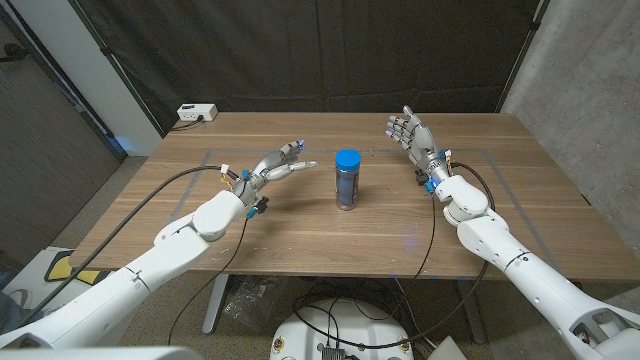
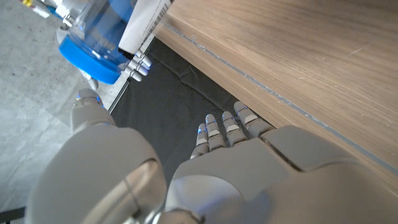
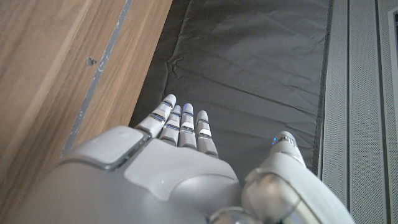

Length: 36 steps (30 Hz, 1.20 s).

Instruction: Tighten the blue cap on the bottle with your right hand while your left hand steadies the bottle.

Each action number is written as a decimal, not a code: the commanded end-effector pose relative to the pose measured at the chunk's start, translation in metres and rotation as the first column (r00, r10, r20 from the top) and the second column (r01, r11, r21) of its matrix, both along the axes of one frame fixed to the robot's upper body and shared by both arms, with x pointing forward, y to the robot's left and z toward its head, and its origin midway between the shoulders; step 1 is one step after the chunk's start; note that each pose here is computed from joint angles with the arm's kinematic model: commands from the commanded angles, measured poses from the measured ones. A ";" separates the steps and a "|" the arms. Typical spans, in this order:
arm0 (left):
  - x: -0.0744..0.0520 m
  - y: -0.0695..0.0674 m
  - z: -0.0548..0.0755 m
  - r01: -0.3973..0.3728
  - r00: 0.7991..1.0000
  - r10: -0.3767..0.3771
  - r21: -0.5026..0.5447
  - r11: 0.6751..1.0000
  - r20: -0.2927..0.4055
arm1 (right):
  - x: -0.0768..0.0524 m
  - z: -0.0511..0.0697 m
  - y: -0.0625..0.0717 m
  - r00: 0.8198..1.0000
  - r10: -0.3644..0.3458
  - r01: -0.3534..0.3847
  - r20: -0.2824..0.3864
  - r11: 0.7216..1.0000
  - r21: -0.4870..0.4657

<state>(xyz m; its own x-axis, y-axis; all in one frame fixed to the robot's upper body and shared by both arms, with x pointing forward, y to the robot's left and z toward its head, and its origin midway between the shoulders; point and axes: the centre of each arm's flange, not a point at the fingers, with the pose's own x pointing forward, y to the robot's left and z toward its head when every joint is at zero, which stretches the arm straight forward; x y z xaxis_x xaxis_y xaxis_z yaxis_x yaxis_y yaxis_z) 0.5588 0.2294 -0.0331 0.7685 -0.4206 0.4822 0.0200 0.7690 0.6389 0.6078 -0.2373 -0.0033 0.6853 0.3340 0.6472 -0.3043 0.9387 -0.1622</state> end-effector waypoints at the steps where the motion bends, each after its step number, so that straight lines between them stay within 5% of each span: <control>1: -0.014 -0.007 0.003 -0.164 0.986 0.161 0.156 0.974 0.032 | -0.006 0.001 0.000 1.000 0.021 -0.021 0.002 0.999 -0.039; 10: -0.024 -0.017 0.012 -0.222 0.974 0.212 0.170 0.960 0.075 | -0.005 -0.002 -0.011 0.999 0.042 -0.042 -0.001 0.998 -0.039; 17: -0.020 -0.030 0.019 -0.279 0.960 0.267 0.205 0.938 0.086 | -0.003 0.007 -0.020 0.996 0.078 -0.076 0.048 0.996 -0.040; 24: -0.011 -0.031 0.023 -0.161 0.987 0.153 0.270 0.949 0.052 | -0.015 0.003 -0.018 0.994 0.038 -0.040 0.104 0.999 0.013; 30: -0.022 -0.029 0.032 -0.132 0.991 0.123 0.346 0.929 0.049 | -0.023 -0.005 -0.018 0.993 0.028 -0.030 0.114 0.999 0.017; 36: -0.036 -0.028 0.028 -0.137 0.990 0.120 0.384 0.913 0.067 | -0.033 -0.016 -0.015 0.992 0.033 -0.036 0.120 0.999 0.028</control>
